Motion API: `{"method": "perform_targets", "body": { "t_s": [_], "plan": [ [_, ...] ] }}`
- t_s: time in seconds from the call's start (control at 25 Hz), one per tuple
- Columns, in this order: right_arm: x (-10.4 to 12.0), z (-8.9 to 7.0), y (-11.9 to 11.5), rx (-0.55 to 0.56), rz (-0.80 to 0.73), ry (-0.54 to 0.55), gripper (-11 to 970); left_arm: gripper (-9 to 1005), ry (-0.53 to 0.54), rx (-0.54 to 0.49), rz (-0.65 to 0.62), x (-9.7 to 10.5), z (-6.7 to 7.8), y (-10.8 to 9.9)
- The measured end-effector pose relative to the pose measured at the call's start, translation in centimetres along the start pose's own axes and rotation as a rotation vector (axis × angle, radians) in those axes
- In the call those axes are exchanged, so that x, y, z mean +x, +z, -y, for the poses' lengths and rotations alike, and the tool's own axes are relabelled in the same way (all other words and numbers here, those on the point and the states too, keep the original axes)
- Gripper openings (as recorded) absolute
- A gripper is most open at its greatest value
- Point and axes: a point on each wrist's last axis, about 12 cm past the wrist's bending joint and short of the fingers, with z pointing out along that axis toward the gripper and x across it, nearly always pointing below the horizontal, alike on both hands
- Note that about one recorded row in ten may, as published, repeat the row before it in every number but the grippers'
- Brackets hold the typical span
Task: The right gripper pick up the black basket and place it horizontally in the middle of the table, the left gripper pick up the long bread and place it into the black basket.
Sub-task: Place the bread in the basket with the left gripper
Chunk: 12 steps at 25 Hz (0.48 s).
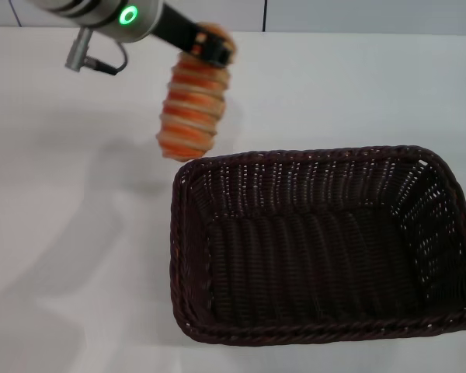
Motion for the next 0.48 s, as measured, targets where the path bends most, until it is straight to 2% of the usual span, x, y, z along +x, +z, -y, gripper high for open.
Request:
{"method": "perform_targets", "body": {
  "t_s": [0.04,0.12,0.28,0.36,0.4,0.44,0.48],
  "plan": [
    [0.0,-0.1,0.1,0.0,0.001,-0.002,325,478,0.0,0.0,0.0,0.0,0.0,0.0],
    [-0.1,-0.2,0.2,0.002,0.004,-0.008,325,467,0.089,0.047,0.008,-0.6,1.8,-1.7],
    [-0.3,-0.6,0.4,0.008,0.005,-0.021,325,437,0.2,0.14,0.047,-0.8,4.9,-4.1],
    [-0.3,-0.7,0.5,0.006,0.004,-0.019,325,418,0.219,0.208,0.051,-0.6,5.9,-4.4],
    [-0.3,-0.8,0.5,0.006,0.004,-0.018,325,409,0.228,0.301,0.044,-0.1,6.7,-4.1],
    [-0.3,-0.8,0.5,0.006,0.004,-0.017,325,400,0.228,0.301,0.044,-0.1,6.7,-4.1],
    [-0.3,-0.8,0.5,0.006,0.003,-0.017,326,391,0.234,0.358,0.042,0.1,7.1,-3.9]
  ]
}}
